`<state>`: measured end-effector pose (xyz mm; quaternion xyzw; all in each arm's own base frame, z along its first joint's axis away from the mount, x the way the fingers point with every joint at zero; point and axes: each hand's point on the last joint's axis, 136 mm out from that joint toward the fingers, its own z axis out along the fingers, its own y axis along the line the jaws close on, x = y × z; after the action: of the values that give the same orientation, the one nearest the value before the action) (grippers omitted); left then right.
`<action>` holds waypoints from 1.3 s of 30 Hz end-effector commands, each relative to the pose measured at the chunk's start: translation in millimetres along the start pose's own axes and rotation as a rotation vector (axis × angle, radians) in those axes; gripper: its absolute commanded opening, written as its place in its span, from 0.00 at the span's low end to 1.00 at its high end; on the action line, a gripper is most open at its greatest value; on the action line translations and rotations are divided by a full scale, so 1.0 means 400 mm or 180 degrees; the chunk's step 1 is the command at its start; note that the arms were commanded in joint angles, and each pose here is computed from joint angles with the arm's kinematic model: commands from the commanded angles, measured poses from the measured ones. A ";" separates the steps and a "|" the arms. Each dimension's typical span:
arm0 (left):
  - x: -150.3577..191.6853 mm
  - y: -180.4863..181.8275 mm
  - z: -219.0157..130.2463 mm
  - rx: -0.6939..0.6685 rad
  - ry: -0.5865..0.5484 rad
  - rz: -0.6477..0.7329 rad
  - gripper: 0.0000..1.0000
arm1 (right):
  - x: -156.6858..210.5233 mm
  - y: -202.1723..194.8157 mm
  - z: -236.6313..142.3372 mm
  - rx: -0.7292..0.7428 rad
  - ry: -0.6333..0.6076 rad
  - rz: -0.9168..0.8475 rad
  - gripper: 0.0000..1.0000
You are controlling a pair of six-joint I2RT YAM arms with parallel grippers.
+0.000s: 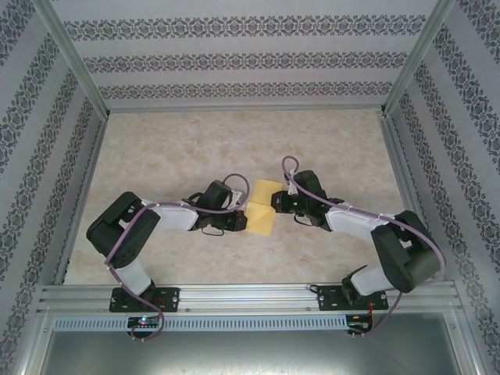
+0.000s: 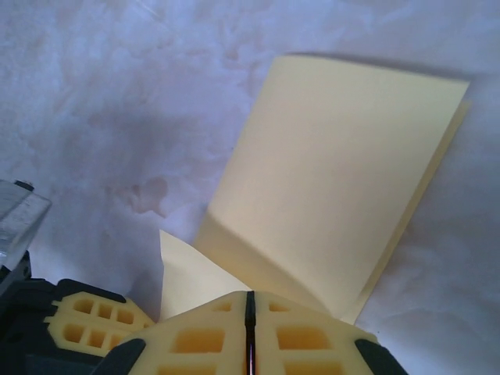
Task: Fold a paper plane with a square sheet of paper (fold left side to right side)
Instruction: Fold the triangle a second time at the center of the table.
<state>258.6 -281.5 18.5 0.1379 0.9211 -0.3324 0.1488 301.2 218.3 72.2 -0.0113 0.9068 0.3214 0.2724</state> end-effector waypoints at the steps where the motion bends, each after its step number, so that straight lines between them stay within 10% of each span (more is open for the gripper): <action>1: 0.096 0.089 -0.010 -0.0463 0.0256 -0.0296 0.04 | 0.041 -0.003 -0.005 0.0003 0.0139 0.0010 0.10; 14: 0.095 0.093 -0.015 -0.0478 0.0196 -0.0339 0.03 | 0.111 0.126 0.146 -0.0350 0.0398 -0.0005 0.02; 39: 0.104 0.104 -0.007 -0.0538 0.0268 -0.0356 0.03 | 0.105 -0.100 0.097 0.0460 0.0503 0.0074 0.01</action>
<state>254.7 -269.2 17.7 0.1089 0.9287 -0.3186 0.1551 293.1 248.3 17.0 -0.0227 0.9303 0.3069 0.1995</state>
